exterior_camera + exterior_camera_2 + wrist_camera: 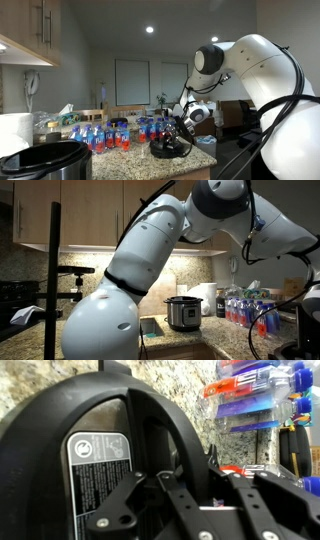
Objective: Put the black lid on the pressure cooker
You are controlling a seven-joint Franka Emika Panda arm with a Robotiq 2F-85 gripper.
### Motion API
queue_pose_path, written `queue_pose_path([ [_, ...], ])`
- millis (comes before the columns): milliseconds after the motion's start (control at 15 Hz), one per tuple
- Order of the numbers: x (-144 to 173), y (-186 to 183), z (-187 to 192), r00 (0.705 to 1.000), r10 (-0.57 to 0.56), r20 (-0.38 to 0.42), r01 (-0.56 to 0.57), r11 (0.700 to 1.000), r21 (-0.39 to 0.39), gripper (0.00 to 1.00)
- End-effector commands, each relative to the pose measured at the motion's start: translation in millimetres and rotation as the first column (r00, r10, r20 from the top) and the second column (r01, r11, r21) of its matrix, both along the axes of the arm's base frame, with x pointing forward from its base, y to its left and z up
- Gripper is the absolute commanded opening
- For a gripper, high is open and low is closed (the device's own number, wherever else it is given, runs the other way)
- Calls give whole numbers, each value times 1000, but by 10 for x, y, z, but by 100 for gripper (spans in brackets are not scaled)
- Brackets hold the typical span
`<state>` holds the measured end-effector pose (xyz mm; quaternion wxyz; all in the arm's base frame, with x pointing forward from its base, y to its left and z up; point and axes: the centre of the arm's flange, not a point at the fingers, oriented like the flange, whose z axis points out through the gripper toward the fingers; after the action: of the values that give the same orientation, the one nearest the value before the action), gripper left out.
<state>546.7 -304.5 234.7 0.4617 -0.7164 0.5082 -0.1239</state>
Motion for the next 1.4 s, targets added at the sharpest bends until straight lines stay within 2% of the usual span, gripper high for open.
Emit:
queue_pose_path([
  [0, -179, 46, 156, 997, 9, 80, -9, 1000, -5, 6],
  [333, -316, 185, 375, 991, 44, 126, -38, 998, -51, 7],
  [800, -485, 569, 1025, 979, 100, 178, -79, 989, -126, 8],
  [1133, -625, 933, 1455, 956, 129, 265, -77, 977, -198, 7],
  [1333, -810, 1221, 1738, 930, 187, 318, -103, 959, -262, 7],
])
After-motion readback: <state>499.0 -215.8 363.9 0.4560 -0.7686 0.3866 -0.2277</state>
